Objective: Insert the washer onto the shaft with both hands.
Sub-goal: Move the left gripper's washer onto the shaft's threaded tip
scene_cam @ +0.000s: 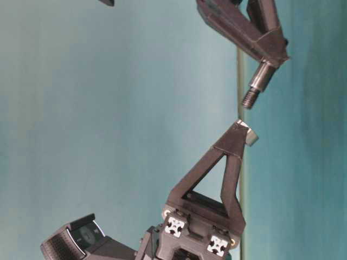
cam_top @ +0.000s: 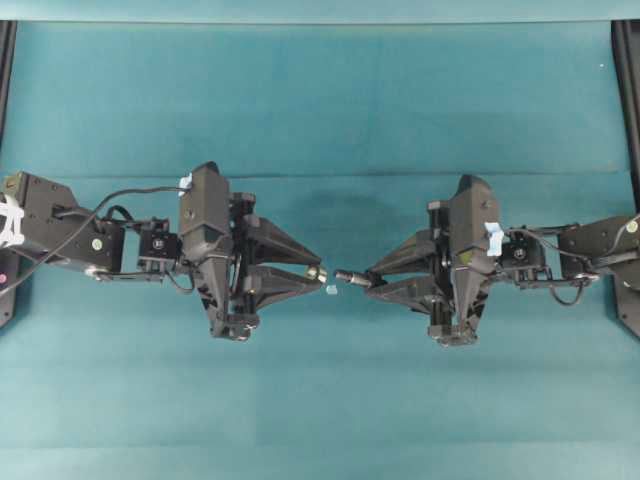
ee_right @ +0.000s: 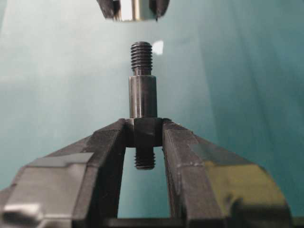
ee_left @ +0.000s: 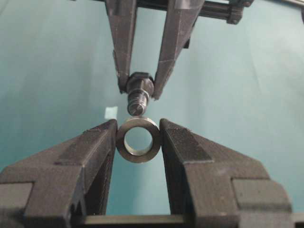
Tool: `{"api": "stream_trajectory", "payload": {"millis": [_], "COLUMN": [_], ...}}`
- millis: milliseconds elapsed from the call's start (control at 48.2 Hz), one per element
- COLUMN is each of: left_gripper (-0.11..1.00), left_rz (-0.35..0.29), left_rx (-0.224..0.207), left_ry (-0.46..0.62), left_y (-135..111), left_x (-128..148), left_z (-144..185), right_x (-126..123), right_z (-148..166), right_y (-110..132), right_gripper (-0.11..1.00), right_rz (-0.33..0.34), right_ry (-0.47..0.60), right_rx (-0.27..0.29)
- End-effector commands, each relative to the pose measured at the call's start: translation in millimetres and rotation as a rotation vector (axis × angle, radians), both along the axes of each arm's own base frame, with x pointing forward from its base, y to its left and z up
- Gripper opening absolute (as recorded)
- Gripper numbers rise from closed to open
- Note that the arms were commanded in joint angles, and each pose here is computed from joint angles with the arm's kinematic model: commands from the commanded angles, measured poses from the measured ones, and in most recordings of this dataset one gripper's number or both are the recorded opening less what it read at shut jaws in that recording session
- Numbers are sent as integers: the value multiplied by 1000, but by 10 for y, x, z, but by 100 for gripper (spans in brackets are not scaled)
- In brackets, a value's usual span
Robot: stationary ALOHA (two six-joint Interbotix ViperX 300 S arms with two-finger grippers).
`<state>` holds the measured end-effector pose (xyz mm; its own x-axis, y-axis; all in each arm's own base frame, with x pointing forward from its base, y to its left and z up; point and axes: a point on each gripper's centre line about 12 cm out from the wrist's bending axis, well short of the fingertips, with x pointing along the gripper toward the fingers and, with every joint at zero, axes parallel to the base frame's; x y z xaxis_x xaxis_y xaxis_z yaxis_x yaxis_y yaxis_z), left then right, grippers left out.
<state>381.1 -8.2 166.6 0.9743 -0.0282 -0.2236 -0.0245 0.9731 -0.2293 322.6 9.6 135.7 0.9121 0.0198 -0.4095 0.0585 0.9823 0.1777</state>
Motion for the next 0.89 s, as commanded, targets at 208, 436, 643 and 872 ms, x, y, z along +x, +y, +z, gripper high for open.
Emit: {"api": "stream_trajectory", "payload": {"millis": [208, 436, 643, 872], "left_gripper": [37, 36, 36, 36], "left_rz": [12, 12, 13, 8], "left_rx": [0, 0, -2, 1], "left_ry": [-57, -61, -64, -72], "left_y": [51, 51, 51, 37], "left_x": [86, 90, 116, 144], "left_z": [133, 141, 146, 169], "right_x": [52, 75, 112, 140], "right_z": [73, 98, 103, 121], "right_y": [16, 6, 3, -17], "right_gripper": [0, 0, 0, 0], "right_rz": [0, -4, -3, -9], "right_ry": [-37, -52, -55, -63], "right_rx": [10, 11, 8, 8]}}
